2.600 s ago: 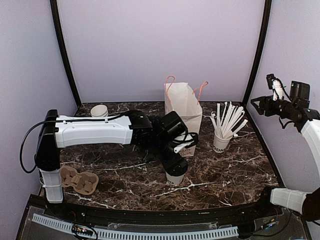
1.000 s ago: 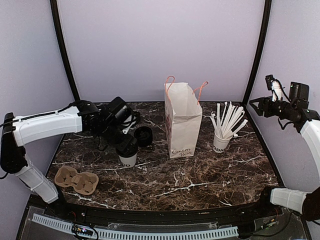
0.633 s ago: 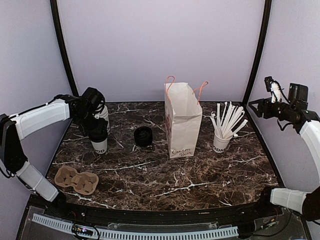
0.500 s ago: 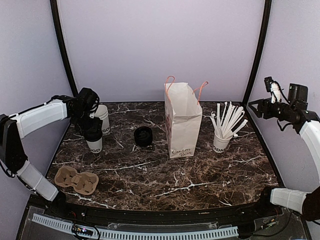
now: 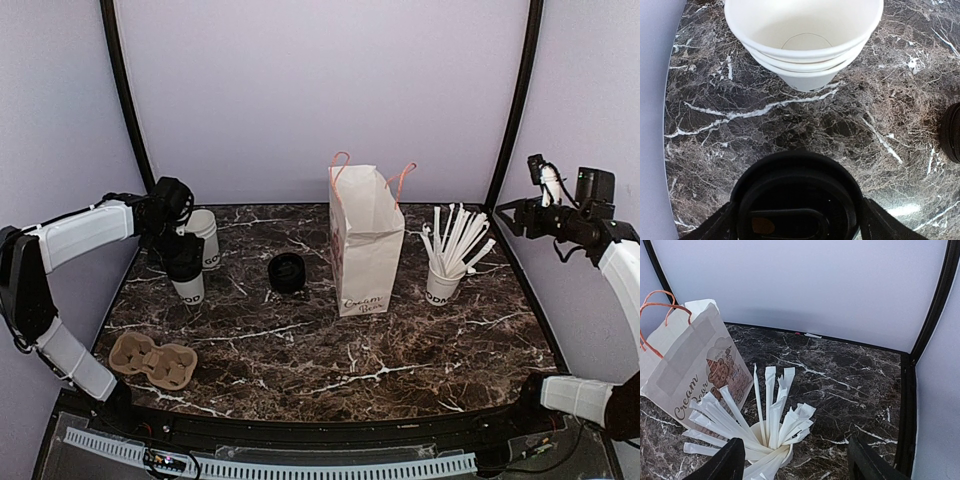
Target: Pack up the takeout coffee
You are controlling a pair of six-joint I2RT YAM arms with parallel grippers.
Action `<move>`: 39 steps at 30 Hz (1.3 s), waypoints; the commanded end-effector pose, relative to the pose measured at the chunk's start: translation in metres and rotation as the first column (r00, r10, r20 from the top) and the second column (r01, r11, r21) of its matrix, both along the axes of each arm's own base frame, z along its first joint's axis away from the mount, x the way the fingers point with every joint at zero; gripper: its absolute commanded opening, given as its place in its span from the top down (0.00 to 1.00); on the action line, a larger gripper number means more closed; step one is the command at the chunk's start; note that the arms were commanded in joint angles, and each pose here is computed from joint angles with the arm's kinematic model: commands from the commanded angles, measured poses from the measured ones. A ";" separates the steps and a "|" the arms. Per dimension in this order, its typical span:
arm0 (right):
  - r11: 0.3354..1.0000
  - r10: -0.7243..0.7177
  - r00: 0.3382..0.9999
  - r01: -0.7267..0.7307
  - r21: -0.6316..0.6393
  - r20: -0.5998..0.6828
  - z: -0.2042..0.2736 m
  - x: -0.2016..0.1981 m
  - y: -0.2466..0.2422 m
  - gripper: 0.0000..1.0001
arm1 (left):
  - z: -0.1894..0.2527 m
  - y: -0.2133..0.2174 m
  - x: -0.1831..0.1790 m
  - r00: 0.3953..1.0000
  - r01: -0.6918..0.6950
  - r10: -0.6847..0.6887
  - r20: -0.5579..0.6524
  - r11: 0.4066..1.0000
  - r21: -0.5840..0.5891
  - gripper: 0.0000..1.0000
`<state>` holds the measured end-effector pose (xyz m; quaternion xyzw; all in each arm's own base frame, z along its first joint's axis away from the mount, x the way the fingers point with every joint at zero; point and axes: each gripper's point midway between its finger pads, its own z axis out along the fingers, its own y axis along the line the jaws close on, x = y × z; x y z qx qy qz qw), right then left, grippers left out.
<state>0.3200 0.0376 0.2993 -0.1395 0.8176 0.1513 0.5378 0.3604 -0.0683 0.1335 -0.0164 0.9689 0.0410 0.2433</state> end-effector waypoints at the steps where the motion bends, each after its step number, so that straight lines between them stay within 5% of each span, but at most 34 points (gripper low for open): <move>1: 1.000 0.027 0.999 -0.027 0.001 0.027 0.018 0.001 0.003 0.28 | 0.019 0.000 -0.012 1.000 -0.002 0.002 0.004 0.999 -0.036 0.14; 8: 0.985 0.165 0.985 -0.167 -0.047 -0.039 0.021 -0.006 0.016 0.29 | 0.071 -0.036 -0.002 0.981 0.151 -0.124 0.149 0.970 -0.193 0.17; 13: 0.958 0.280 0.948 -0.287 -0.024 -0.152 -0.013 -0.004 0.024 0.35 | 0.136 -0.127 0.002 0.849 0.466 -0.400 0.345 0.875 -0.133 0.19; 16: 0.958 0.285 0.955 -0.287 -0.015 -0.085 0.011 0.006 0.027 0.36 | 0.160 -0.160 0.005 0.786 0.537 -0.458 0.415 0.839 -0.090 0.20; 21: 0.905 0.424 0.905 -0.424 0.017 0.024 0.049 0.002 0.079 0.35 | 0.171 -0.194 -0.008 0.732 0.603 -0.427 0.531 0.768 -0.214 0.22; 26: 0.837 0.545 0.838 -0.545 -0.058 -0.011 0.055 0.004 0.126 0.35 | 0.178 -0.201 -0.027 0.761 0.590 -0.378 0.527 0.740 -0.323 0.23; 31: 0.806 0.583 0.807 -0.589 -0.056 -0.093 0.042 0.012 0.170 0.29 | 0.183 -0.186 -0.041 0.798 0.537 -0.330 0.505 0.771 -0.343 0.23; 35: 0.844 0.507 0.849 -0.524 -0.117 -0.150 0.025 0.024 0.189 0.21 | 0.181 -0.175 -0.053 0.831 0.488 -0.287 0.476 0.787 -0.377 0.23; 39: 0.874 0.452 0.872 -0.475 -0.101 -0.188 0.015 0.042 0.196 0.24 | 0.175 -0.157 -0.063 0.871 0.420 -0.252 0.422 0.828 -0.372 0.23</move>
